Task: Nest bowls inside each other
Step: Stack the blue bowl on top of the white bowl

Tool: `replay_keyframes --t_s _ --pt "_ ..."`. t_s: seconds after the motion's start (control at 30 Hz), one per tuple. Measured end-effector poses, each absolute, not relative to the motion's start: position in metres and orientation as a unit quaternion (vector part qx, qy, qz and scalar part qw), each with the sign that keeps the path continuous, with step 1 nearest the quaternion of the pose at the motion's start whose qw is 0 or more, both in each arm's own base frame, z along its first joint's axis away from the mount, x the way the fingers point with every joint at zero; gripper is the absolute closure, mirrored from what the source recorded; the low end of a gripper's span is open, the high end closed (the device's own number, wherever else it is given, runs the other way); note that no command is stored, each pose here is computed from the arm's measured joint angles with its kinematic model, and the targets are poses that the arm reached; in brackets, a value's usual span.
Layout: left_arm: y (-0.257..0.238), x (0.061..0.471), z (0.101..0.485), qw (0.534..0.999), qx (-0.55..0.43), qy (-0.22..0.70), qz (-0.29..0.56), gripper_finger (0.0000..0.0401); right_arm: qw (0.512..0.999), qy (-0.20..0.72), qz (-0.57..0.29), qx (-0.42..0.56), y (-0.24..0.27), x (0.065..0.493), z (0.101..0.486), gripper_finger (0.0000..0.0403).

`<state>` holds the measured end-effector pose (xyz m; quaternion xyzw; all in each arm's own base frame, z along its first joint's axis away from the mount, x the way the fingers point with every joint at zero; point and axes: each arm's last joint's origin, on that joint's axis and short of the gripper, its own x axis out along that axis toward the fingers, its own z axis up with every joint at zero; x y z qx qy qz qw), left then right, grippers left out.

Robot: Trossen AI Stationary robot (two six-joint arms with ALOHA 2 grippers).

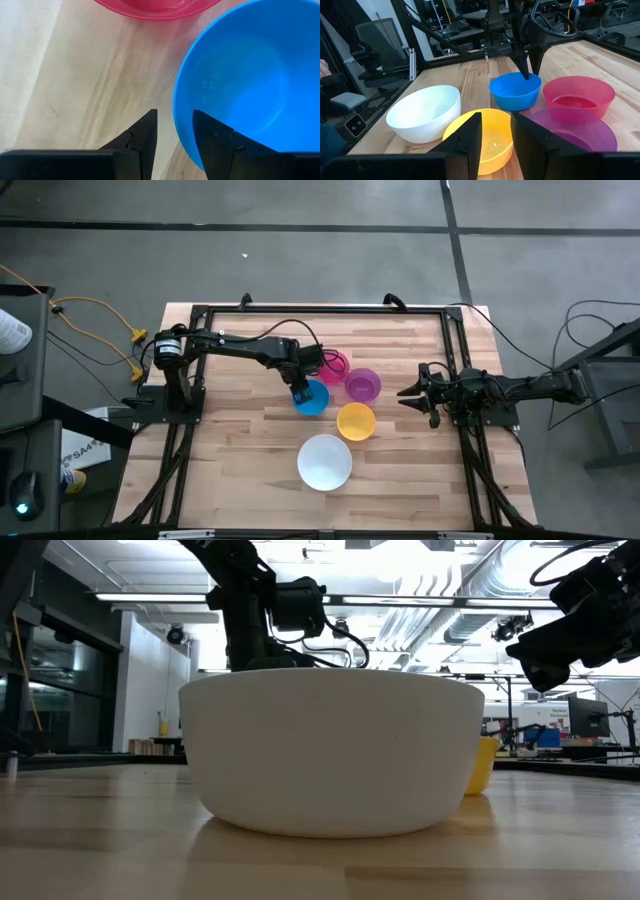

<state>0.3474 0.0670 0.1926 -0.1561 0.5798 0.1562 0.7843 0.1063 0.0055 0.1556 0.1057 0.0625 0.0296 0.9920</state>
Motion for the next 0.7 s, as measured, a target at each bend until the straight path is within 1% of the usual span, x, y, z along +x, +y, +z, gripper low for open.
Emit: replay_keyframes --t_s 0.13,0.37,0.53,0.6,0.7 --pt "0.0671 0.3475 0.1926 0.784 -0.156 0.580 0.156 0.0292 0.992 0.062 0.030 0.106 0.0055 0.1063 0.1557 0.0306" --pt "0.0671 0.3475 0.1926 0.784 -0.159 0.579 0.159 0.0350 0.992 0.062 0.030 0.106 0.0055 0.1063 0.1558 0.0306" --pt "0.0671 0.3475 0.1926 0.784 -0.159 0.579 0.159 0.0384 0.992 0.062 0.030 0.106 0.0055 0.1063 0.1557 0.0306" --pt "0.0670 0.3475 0.1929 0.784 -0.160 0.578 0.158 0.0393 0.992 0.063 0.030 0.106 0.0055 0.1063 0.1556 0.0306" --pt "0.0670 0.3474 0.1930 0.784 -0.160 0.578 0.158 0.0396 0.992 0.062 0.030 0.106 0.0055 0.1063 0.1557 0.0306"
